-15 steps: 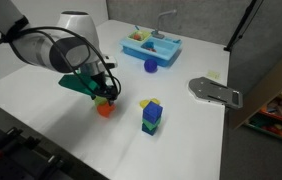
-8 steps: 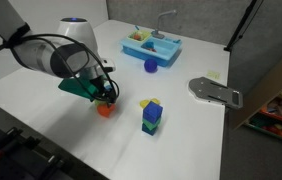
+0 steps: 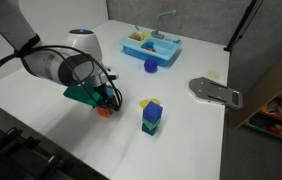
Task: Pick up the green block and stack it on the navy blue block, pick up the neon blue block and stack it on the green block, Pick up the orange toy and stack it on the neon blue block, pick up the light green block and stack it on the neon blue block top
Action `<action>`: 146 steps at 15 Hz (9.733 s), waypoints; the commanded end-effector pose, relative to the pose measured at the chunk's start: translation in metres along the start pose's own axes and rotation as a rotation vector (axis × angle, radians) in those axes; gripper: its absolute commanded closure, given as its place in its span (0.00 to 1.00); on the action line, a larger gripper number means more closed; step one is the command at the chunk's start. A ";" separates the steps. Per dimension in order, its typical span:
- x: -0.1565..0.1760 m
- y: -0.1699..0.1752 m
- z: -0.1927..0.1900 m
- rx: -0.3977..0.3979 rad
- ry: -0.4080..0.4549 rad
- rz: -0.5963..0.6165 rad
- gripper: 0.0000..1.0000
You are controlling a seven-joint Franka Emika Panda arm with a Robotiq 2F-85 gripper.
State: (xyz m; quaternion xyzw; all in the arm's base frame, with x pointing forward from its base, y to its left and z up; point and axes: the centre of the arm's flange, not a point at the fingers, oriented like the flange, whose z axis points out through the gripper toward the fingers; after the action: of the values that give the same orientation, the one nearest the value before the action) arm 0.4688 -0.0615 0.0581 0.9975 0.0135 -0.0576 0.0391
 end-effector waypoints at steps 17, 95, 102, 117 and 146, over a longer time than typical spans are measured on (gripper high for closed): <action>0.027 0.011 0.000 -0.048 0.026 -0.113 0.79; -0.022 0.169 -0.142 -0.205 0.166 0.199 0.00; -0.023 0.126 -0.171 -0.163 0.024 0.154 0.00; 0.008 0.028 -0.110 -0.083 -0.059 -0.054 0.00; 0.046 -0.010 0.001 0.054 0.105 -0.277 0.26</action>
State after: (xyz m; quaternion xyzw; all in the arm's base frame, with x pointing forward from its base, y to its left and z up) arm 0.5074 -0.0514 0.0616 0.9891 0.1463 -0.0181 0.0013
